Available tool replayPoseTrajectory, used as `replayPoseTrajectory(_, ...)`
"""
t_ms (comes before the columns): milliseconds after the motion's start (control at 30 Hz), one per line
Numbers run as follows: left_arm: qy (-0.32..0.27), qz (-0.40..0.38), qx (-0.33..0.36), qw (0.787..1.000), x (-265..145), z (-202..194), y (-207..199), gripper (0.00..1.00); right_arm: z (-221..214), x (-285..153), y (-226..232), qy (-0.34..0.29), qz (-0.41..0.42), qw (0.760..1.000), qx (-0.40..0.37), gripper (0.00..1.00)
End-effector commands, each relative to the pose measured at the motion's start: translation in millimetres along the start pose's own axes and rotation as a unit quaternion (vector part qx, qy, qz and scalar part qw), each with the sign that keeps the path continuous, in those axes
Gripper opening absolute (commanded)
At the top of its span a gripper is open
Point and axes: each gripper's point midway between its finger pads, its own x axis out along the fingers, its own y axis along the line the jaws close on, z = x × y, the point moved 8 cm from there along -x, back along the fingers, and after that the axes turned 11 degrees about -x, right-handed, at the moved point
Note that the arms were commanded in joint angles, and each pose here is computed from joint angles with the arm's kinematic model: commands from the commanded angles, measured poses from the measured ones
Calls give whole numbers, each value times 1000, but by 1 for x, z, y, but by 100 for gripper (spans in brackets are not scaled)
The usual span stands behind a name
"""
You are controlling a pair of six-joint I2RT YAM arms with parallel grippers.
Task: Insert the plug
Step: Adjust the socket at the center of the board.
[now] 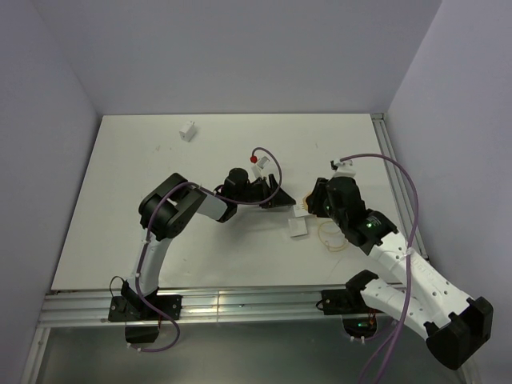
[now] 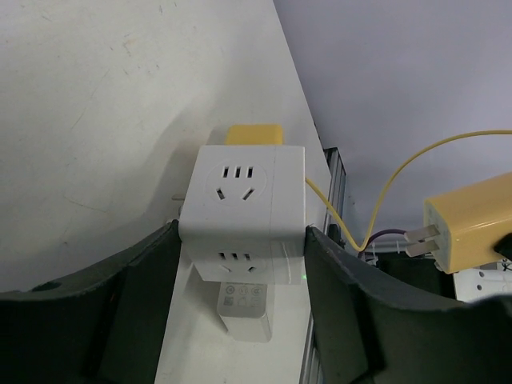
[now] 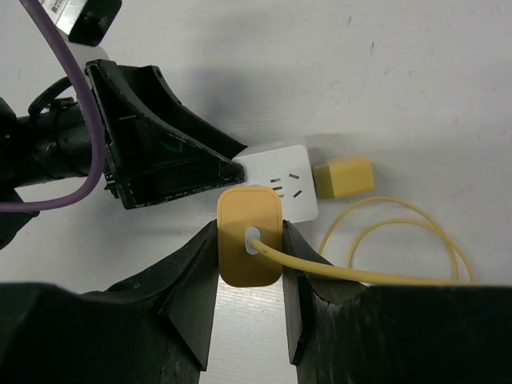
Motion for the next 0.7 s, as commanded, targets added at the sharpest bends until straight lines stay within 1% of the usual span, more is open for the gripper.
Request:
replayPoseTrajectory(0, 2, -31, 28, 999, 3, 5, -11, 64, 13, 4, 5, -23, 10, 1000, 6, 0)
replayPoseTrajectory(33, 2, -32, 27, 999, 3, 5, -11, 62, 12, 6, 5, -21, 9, 1000, 7, 0)
replayPoseTrajectory(67, 2, -31, 25, 999, 3, 5, -10, 57, 13, 7, 5, -20, 9, 1000, 7, 0)
replayPoseTrajectory(233, 3, -40, 19, 999, 4, 4, -10, 43, 6, 20, 7, 0, 3, 1000, 5, 0)
replayPoseTrajectory(267, 4, -39, 20, 999, 4, 4, -10, 37, 4, 22, 6, 5, -5, 1000, 6, 0)
replayPoseTrajectory(333, 3, -35, 19, 999, 4, 4, -9, 30, -1, 29, 3, 20, -29, 999, 5, 0)
replayPoseTrajectory(367, 3, -34, 22, 999, 4, 5, -9, 18, -2, 32, 2, 27, -37, 999, 3, 0)
replayPoseTrajectory(433, 1, -27, 20, 999, 5, 6, -8, 4, -1, 35, 1, 20, -42, 999, -2, 0)
replayPoseTrajectory(467, 4, -17, 15, 1000, 5, 5, -5, 0, -1, 36, 1, 15, -42, 999, 0, 0)
replayPoseTrajectory(533, 2, -18, 17, 1000, 5, 6, -6, 0, 0, 37, -1, -1, -45, 999, -7, 0)
replayPoseTrajectory(667, 8, -7, 12, 1000, 6, 6, -3, 0, 0, 43, -1, 1, -45, 999, -18, 0)
